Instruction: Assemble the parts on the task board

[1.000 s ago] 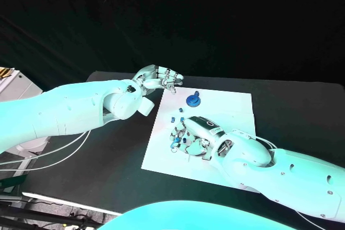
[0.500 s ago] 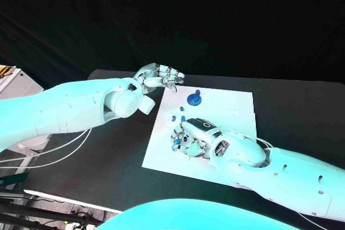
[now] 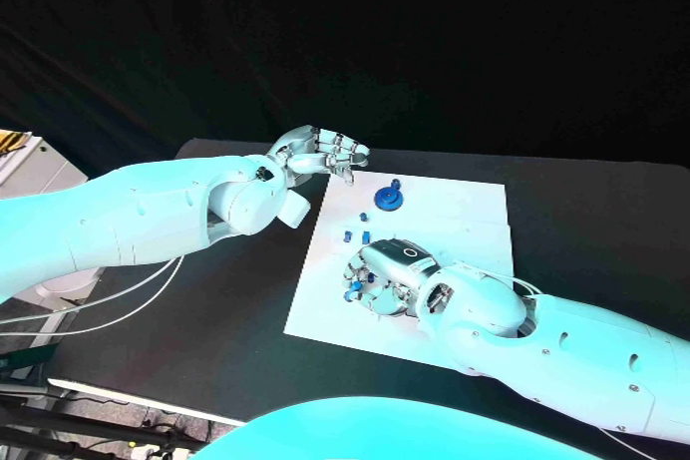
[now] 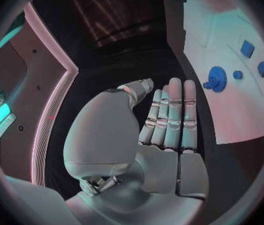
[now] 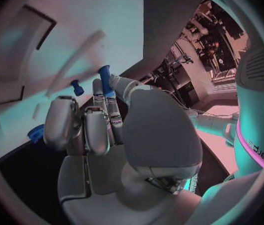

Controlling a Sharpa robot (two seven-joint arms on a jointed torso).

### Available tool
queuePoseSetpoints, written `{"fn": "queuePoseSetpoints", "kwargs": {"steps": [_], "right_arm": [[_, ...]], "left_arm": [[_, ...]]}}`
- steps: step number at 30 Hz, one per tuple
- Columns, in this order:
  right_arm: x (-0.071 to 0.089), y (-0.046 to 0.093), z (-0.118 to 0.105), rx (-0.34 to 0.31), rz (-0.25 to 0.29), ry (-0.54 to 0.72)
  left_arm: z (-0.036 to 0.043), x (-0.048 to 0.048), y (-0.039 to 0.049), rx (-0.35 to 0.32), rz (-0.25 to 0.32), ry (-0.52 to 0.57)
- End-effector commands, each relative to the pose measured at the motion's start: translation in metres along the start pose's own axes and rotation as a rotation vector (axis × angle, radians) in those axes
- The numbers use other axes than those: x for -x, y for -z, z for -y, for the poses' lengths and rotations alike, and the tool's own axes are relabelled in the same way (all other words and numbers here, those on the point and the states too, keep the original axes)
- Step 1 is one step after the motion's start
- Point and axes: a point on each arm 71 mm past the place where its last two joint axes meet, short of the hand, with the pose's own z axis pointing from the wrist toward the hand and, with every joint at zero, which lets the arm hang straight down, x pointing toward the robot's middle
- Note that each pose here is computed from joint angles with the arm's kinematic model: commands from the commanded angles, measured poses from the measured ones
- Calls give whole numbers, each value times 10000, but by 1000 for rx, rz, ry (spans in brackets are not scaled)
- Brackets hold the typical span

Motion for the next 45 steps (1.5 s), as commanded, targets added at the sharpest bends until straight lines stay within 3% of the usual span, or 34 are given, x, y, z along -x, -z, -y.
{"fn": "queuePoseSetpoints", "kwargs": {"steps": [1,11,24,45], "right_arm": [[-25,1,-9,-14,-12,52],[-20,-2,-80,4,14,94],[-141,-25,-107,51,-78,101],[-85,46,-121,62,42,45]], "left_arm": [[11,-25,-4,-6,-16,13],[16,-22,-4,-13,-9,10],[23,-26,-5,-19,-4,9],[21,-16,-4,-19,1,14]]}}
